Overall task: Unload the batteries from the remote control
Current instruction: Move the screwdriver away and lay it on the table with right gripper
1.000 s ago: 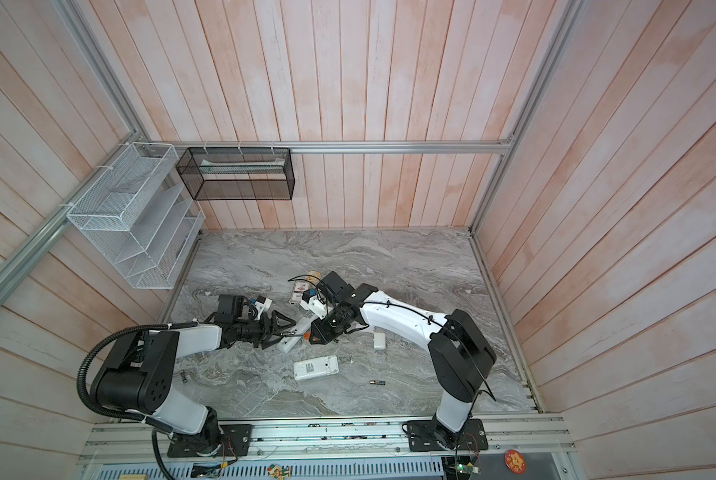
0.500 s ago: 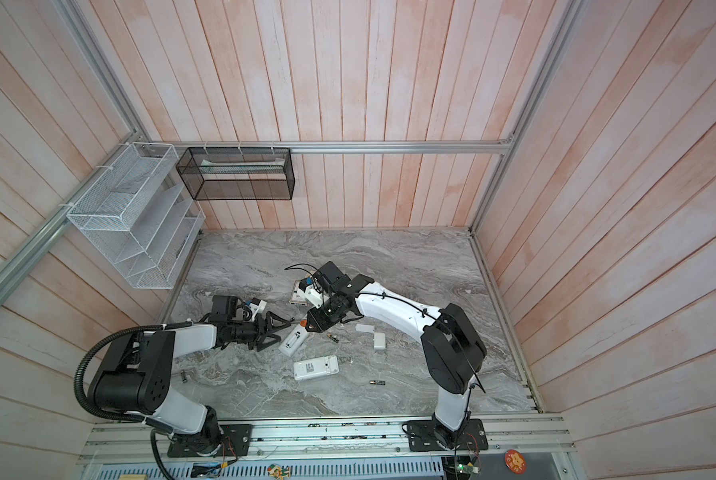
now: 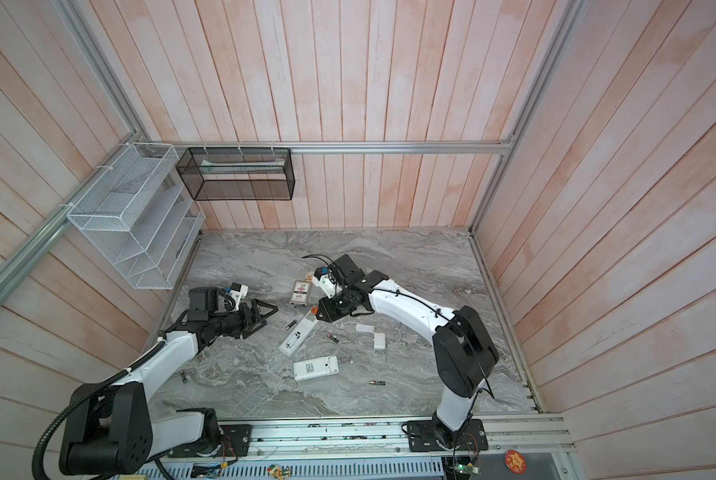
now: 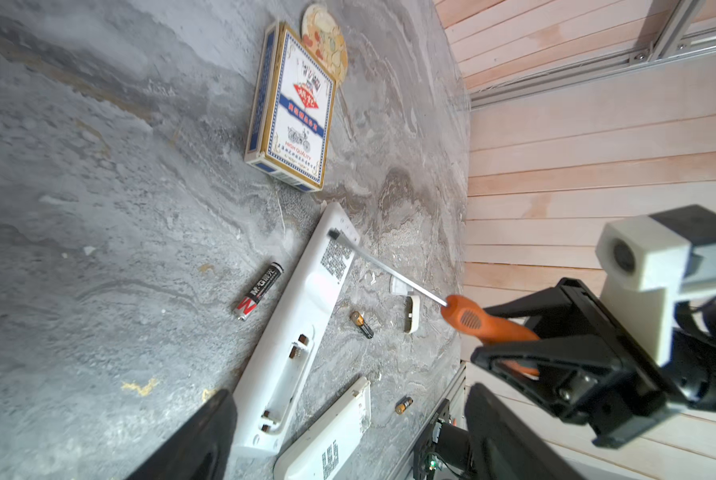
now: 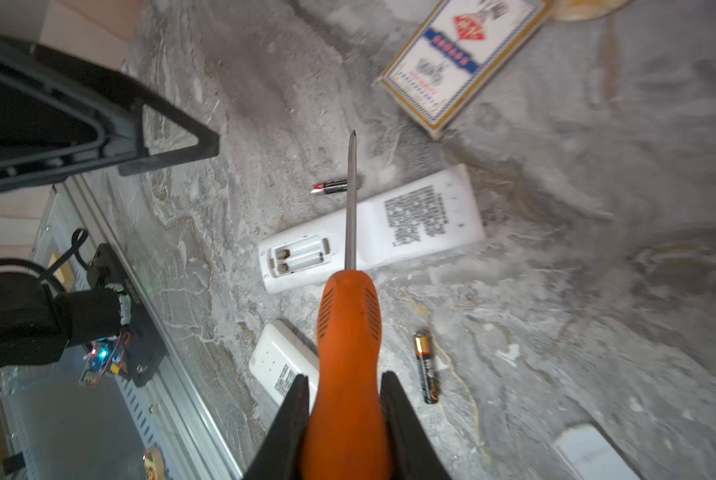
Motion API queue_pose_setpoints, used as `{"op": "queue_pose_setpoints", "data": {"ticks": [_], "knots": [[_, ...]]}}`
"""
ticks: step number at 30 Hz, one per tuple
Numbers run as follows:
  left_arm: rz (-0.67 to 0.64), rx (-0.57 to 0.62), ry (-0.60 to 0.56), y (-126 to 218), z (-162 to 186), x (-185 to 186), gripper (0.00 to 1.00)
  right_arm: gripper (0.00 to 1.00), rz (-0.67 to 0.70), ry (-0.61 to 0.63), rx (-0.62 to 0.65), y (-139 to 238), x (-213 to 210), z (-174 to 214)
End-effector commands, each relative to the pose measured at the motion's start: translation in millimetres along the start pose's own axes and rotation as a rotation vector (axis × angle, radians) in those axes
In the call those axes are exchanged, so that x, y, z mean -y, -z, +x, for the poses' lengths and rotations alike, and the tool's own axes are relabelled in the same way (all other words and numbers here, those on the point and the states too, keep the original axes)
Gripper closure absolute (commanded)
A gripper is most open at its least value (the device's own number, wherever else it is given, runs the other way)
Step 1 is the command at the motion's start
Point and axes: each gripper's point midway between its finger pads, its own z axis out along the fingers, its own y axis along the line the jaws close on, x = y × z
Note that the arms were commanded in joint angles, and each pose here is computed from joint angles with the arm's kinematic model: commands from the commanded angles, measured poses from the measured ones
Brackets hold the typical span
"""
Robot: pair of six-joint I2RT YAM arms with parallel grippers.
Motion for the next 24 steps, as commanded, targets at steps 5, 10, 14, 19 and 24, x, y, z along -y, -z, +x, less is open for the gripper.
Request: {"op": "queue_pose_setpoints", "data": {"ticks": [5, 10, 14, 19, 24], "knots": [[-0.090, 0.100, 0.018, 18.2, -1.9, -7.1, 0.05, 0.98, 0.205, -0.201, 0.350, 70.9, 83.8, -20.0], [-0.081, 0.117, 0.048, 20.6, 1.3, -6.4, 0.00, 0.98, 0.223, -0.253, 0.539, 88.9, 116.5, -10.0], [-0.089, 0.115, 0.048, 22.5, 2.7, -5.8, 0.00, 0.98, 0.221, -0.243, 0.536, 79.4, 128.9, -0.9], [-0.090, 0.108, 0.053, 22.7, 0.4, -3.2, 0.00, 0.98, 0.231, -0.241, 0.467, 61.6, 148.4, 14.7], [-0.094, 0.103, 0.049, 22.6, -4.8, -0.7, 0.00, 0.94, 0.245, -0.248, 0.435, 50.7, 158.0, 27.4]]}}
